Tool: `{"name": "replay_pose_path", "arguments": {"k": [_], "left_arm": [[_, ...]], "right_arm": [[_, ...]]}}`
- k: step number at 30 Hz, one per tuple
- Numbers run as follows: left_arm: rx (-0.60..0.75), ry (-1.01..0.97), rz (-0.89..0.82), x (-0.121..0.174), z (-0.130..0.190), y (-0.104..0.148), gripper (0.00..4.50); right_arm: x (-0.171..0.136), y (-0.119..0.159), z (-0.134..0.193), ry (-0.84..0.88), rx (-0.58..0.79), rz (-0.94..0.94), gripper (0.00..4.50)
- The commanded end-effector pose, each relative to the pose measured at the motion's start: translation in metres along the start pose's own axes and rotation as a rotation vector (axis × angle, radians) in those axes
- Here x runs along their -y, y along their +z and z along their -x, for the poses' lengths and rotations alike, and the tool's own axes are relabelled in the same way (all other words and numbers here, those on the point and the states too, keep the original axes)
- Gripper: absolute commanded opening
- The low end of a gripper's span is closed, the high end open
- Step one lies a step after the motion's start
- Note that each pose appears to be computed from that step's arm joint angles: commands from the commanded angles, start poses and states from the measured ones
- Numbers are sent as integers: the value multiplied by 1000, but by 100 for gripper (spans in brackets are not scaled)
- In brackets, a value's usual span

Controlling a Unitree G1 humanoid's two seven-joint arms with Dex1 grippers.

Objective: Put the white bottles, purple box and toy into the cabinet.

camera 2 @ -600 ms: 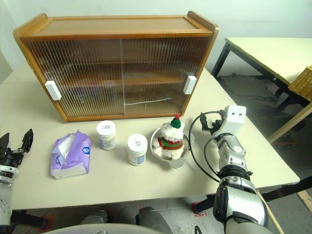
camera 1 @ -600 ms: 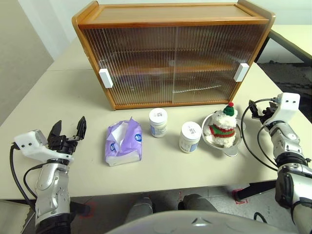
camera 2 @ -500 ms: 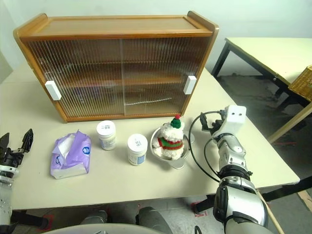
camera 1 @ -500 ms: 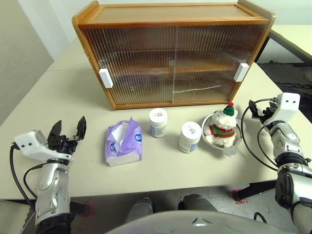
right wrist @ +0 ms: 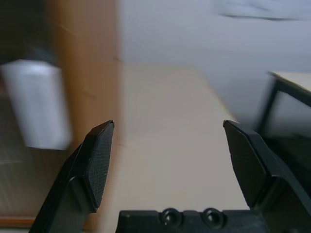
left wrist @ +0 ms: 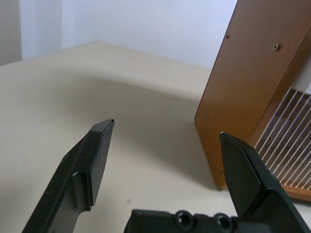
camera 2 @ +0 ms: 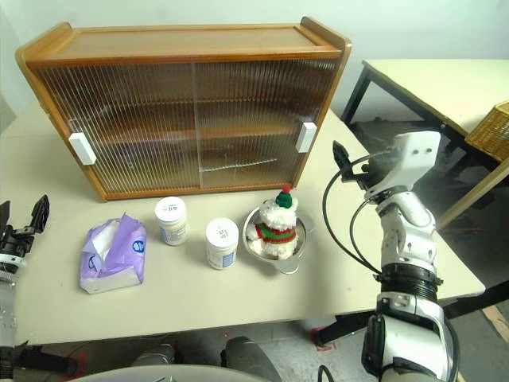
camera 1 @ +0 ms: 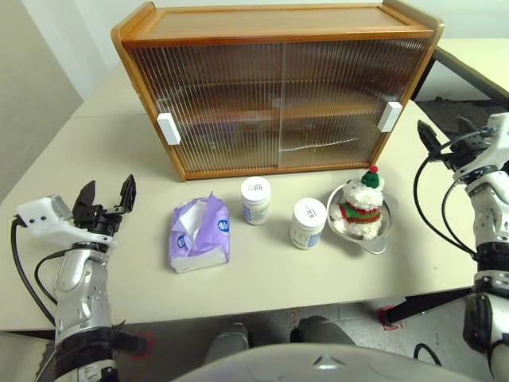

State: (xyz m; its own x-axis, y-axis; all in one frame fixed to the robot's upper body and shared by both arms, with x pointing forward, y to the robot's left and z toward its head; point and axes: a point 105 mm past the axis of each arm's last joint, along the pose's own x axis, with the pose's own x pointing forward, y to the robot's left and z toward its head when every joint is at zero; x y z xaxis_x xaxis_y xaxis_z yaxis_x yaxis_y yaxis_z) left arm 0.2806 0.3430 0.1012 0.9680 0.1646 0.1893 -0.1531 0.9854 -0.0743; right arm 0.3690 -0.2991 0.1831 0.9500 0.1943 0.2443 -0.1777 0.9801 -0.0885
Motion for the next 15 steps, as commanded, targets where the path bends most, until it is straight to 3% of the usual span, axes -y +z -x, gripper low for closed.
{"name": "replay_pose_path", "arguments": {"k": [1,8,15], "left_arm": [[26,-9,-10,-2,-8,14,446],[64,-26,-8,4,-16,29,446],[83,-40,23,19,-27,36,446]], "right_arm": [[-25,36,2,152,102,-90,450],[-83,69,15,484,142,-223,450],[-139,59,38,787,-3,-290,450]]}}
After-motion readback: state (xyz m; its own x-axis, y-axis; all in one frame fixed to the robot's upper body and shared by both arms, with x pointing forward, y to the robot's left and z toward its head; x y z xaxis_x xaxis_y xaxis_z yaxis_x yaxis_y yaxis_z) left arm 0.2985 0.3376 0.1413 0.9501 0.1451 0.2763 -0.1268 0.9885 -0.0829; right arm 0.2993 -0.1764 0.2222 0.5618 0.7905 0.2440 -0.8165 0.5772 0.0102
